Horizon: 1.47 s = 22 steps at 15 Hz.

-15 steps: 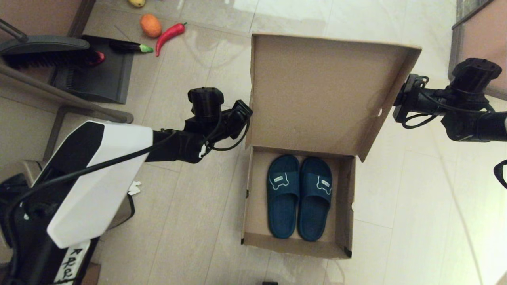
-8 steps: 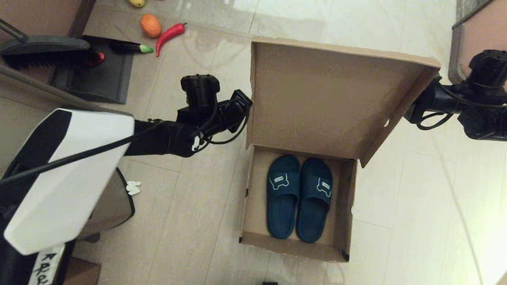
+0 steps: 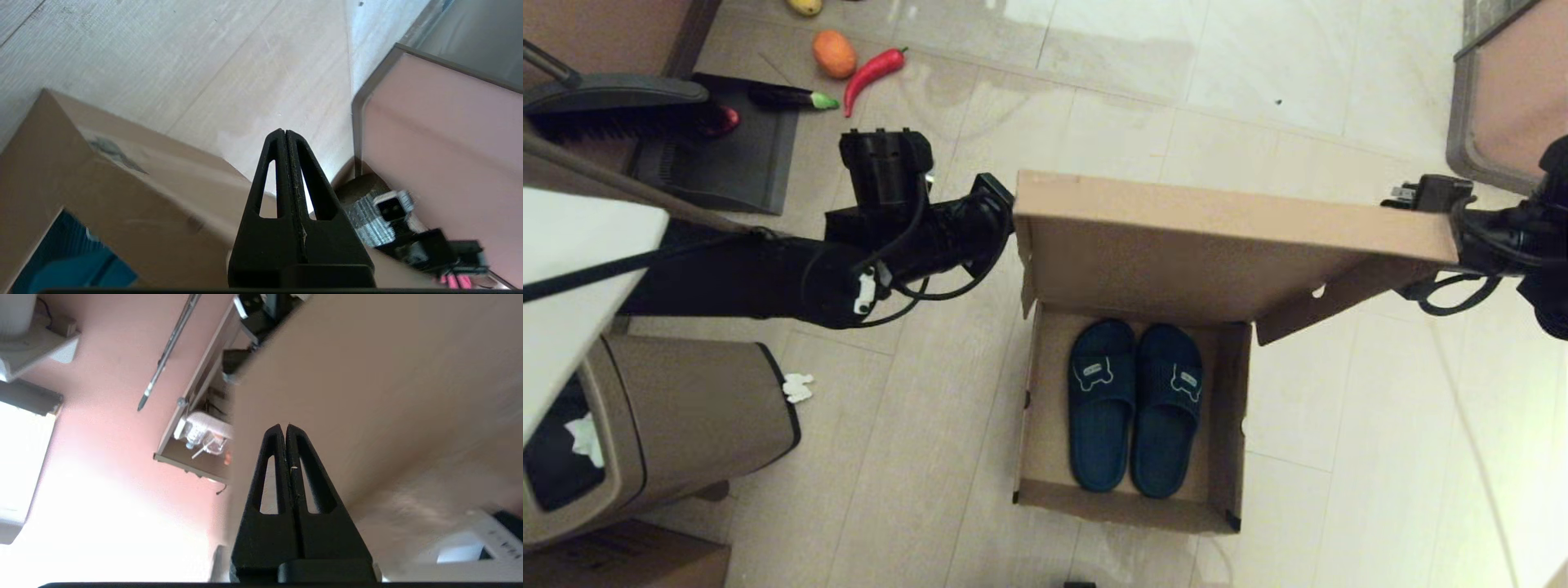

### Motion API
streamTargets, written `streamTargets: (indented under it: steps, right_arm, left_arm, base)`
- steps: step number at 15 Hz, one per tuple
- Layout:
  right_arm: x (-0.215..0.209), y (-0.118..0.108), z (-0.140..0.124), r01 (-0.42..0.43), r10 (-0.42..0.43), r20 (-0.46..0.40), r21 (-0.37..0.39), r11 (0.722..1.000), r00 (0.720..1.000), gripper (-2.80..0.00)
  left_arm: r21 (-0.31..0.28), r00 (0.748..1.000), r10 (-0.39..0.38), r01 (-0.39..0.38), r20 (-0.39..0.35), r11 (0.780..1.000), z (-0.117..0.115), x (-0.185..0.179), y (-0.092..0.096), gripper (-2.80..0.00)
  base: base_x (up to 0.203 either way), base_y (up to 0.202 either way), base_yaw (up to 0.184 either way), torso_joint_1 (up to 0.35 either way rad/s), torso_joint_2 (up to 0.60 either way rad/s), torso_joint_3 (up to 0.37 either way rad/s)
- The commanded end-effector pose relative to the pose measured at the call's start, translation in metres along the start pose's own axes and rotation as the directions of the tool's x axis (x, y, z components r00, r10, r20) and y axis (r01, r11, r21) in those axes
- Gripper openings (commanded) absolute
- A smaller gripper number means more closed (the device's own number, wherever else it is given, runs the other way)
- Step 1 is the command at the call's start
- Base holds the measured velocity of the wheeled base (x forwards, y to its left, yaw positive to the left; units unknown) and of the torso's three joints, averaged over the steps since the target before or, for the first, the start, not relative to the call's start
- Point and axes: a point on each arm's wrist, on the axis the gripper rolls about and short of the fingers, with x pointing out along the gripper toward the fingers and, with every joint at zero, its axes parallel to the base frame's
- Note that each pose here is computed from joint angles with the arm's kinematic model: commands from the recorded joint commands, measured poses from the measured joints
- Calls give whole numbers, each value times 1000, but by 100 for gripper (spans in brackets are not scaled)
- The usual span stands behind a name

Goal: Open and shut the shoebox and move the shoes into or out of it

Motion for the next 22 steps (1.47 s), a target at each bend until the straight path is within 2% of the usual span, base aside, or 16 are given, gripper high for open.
streamTargets:
  steps: [1,2,7,9,10,13,15,16,18,19,20,22]
  right_arm:
    - [-2,5,-25,2,-2,-7,-1,1000,1000,-280]
    - [-3,2,-33,3,-3,-6,15,1000,1000,-280]
    - [-6,-28,-79,11,-9,-15,102,995,1000,-280]
    - [-8,-41,-104,13,-11,-18,132,991,1000,-280]
    - [-9,-45,-115,14,-11,-19,137,990,1000,-280]
    - [-10,-48,-142,14,-12,-21,135,991,1000,-280]
    - [-11,-44,-157,12,-10,-18,102,995,1000,-280]
    - [-11,-39,-162,8,-7,-11,67,998,1000,-280]
    - [-12,-33,-168,1,-2,-4,-120,993,1000,-280]
    - [-12,-32,-171,-1,0,-4,-244,970,1000,-280]
    - [-12,-33,-175,-4,2,-5,-353,936,1000,-280]
    - [-13,-42,-187,-6,4,-5,-495,869,1000,-280]
  left_arm:
    - [3,999,-25,25,39,1000,12,-20,-19,-280]
    - [5,998,-20,20,65,1000,17,-26,-22,-280]
    - [6,990,31,-33,141,999,45,-57,-14,-280]
    - [45,988,10,-18,155,999,51,-53,-18,-280]
    - [55,989,2,-10,145,998,50,-47,-19,-280]
    - [60,996,-47,42,71,997,27,-30,-35,-280]
    - [60,999,-33,31,36,998,13,-27,-33,-280]
    - [72,1000,-7,6,23,997,8,-28,-27,-280]
    - [166,998,69,-65,-13,984,-5,-37,-11,-280]
    - [243,992,117,-103,-41,965,-14,-46,0,-280]
    - [323,983,168,-136,-72,937,-25,-59,11,-280]
    - [476,958,255,-164,-132,864,-45,-96,29,-280]
  base:
    - [0,0,0,0,0,0]
    - [0,0,0,0,0,0]
    - [0,0,0,0,0,0]
    - [0,0,0,0,0,0]
    - [0,0,0,0,0,0]
    - [0,0,0,0,0,0]
    - [0,0,0,0,0,0]
    - [0,0,0,0,0,0]
    - [0,0,0,0,0,0]
    - [0,0,0,0,0,0]
    - [0,0,0,0,0,0]
    - [0,0,0,0,0,0]
